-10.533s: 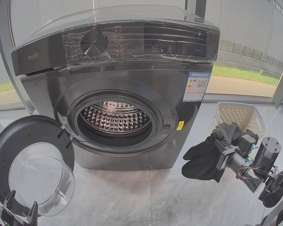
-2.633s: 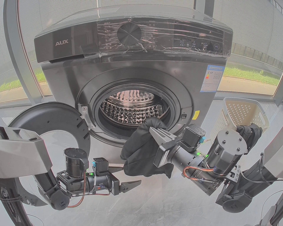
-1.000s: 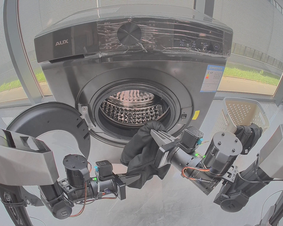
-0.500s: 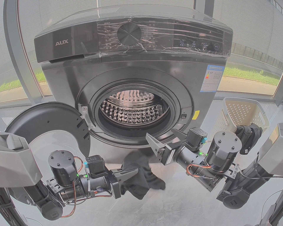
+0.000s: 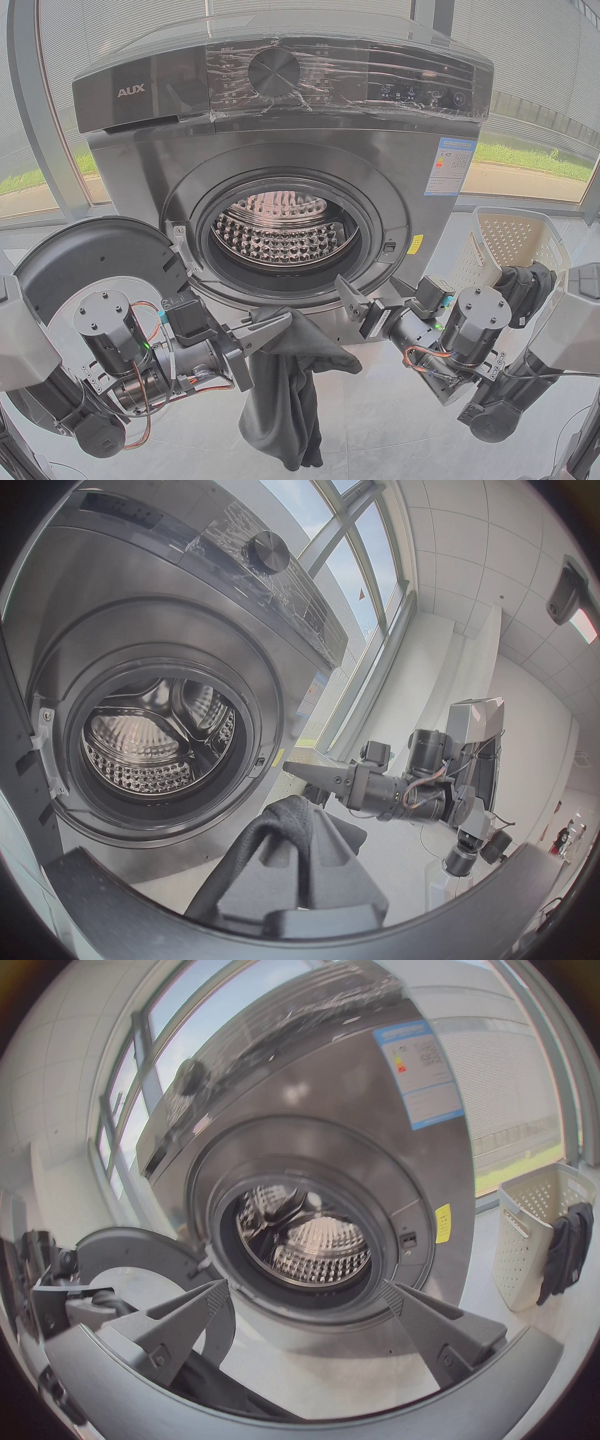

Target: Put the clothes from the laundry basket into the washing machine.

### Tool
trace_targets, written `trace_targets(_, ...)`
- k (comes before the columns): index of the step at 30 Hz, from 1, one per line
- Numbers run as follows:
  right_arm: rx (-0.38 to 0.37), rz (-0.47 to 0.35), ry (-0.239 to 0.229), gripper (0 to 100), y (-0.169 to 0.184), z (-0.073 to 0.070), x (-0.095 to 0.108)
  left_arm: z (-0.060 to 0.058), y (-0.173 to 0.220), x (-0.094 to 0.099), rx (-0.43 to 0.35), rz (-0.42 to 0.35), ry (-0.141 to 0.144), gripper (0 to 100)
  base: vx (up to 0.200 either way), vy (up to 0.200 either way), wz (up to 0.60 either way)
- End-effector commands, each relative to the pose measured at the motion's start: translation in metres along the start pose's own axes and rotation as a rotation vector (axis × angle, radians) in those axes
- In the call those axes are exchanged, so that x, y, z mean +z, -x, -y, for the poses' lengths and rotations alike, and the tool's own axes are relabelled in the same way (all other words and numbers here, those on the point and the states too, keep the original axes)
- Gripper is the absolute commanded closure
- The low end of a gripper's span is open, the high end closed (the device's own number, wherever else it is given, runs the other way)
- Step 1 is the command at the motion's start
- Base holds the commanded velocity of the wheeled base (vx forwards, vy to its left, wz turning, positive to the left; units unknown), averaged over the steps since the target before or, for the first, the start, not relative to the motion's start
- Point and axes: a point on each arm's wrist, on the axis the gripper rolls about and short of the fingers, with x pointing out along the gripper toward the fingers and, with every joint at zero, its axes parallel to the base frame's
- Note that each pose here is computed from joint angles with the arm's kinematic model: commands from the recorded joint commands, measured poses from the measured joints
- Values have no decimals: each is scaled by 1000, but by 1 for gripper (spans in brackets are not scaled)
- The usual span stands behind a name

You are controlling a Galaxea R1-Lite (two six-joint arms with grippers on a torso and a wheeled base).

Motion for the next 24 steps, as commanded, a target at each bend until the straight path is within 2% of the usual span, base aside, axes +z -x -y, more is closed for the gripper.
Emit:
trace_targets(1,-53,-12,-65,0,-12,-1,-22,0,-3,8,2,37,-3,100,0,0,0)
trace_targets(2,-63,-23,-102,0,-10,1,-24,0,-3,8,2,37,-2,100,0,0,0)
trace_targets(12,-28,-55,-110,0,-4,1,-25,0,-6,14,1,65,-10,100,0,0,0)
trace_targets(15,-6,-108,-122,0,7,0,-32,-1,-7,15,13,72,-9,100,0,0,0)
trace_targets(16,-6,-108,-122,0,7,0,-32,-1,-7,15,13,72,-9,100,0,0,0)
trace_targets(17,-1,-145,-113,0,12,3,-38,-1,-7,16,15,77,-10,100,0,0,0)
trace_targets(24,-3,-163,-95,0,14,4,-42,-4,-8,17,22,82,-7,100,0,0,0)
